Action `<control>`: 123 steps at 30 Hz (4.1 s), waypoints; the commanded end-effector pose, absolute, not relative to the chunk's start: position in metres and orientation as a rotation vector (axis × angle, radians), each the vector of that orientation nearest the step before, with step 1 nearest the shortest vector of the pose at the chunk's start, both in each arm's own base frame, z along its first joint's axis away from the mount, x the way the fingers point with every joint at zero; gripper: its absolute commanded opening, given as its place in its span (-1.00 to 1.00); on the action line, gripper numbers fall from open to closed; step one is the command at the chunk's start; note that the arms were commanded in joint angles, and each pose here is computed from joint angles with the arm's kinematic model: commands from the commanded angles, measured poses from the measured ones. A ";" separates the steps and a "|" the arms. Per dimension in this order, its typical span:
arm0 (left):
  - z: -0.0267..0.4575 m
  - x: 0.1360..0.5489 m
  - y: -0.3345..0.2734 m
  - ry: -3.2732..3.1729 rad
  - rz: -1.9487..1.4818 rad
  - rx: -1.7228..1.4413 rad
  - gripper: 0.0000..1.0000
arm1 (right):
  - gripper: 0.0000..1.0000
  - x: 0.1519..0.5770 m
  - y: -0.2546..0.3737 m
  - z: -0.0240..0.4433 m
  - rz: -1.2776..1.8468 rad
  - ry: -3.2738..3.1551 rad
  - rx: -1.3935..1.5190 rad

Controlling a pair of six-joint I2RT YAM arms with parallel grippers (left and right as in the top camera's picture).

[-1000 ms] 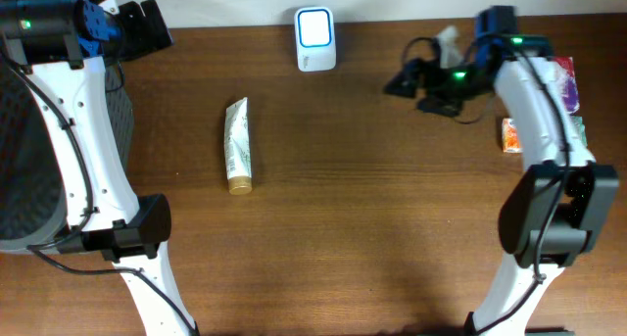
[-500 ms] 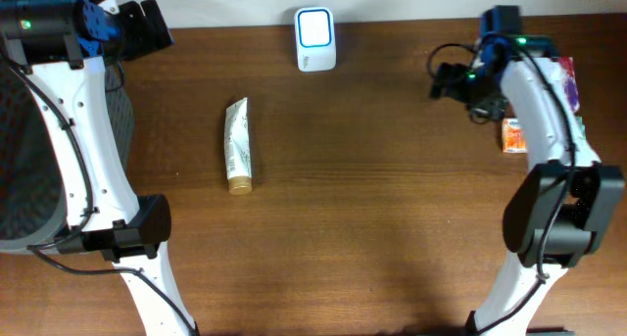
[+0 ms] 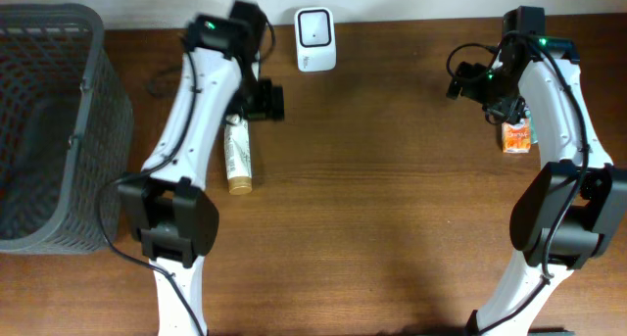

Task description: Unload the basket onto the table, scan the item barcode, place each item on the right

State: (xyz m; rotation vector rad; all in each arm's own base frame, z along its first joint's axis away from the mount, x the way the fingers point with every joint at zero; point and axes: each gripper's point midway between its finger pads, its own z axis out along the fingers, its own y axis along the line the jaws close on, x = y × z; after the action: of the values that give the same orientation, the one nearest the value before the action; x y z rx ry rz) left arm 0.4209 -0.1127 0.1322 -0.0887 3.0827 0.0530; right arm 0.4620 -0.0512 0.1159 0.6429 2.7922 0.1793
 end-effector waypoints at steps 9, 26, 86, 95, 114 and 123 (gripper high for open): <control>0.017 0.426 -0.076 2.929 0.455 -0.226 0.52 | 0.97 0.460 -0.054 0.116 0.163 2.789 0.661; 0.077 0.398 -0.281 2.900 -0.895 0.338 -0.87 | 0.97 0.460 -0.054 0.116 0.163 2.789 0.661; 0.130 0.443 -0.059 2.905 -0.049 -0.217 0.98 | 0.43 0.376 0.201 0.009 0.922 2.970 -0.073; 0.130 0.443 -0.059 2.905 -0.049 -0.217 0.98 | -0.92 0.356 0.201 -0.010 0.992 2.983 -0.053; 0.130 0.443 -0.059 2.905 -0.049 -0.216 0.98 | -0.92 0.491 0.262 0.329 1.438 2.015 -0.472; 0.130 0.443 -0.059 2.905 -0.049 -0.217 0.98 | -0.92 0.489 0.265 0.328 1.440 2.021 -0.474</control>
State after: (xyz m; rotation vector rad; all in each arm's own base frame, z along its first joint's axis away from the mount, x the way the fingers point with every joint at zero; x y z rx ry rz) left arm 0.4426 -0.0624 0.1246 -0.2217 2.9192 -0.0568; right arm 0.4974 0.2651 0.2970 -0.4187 2.0937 1.4272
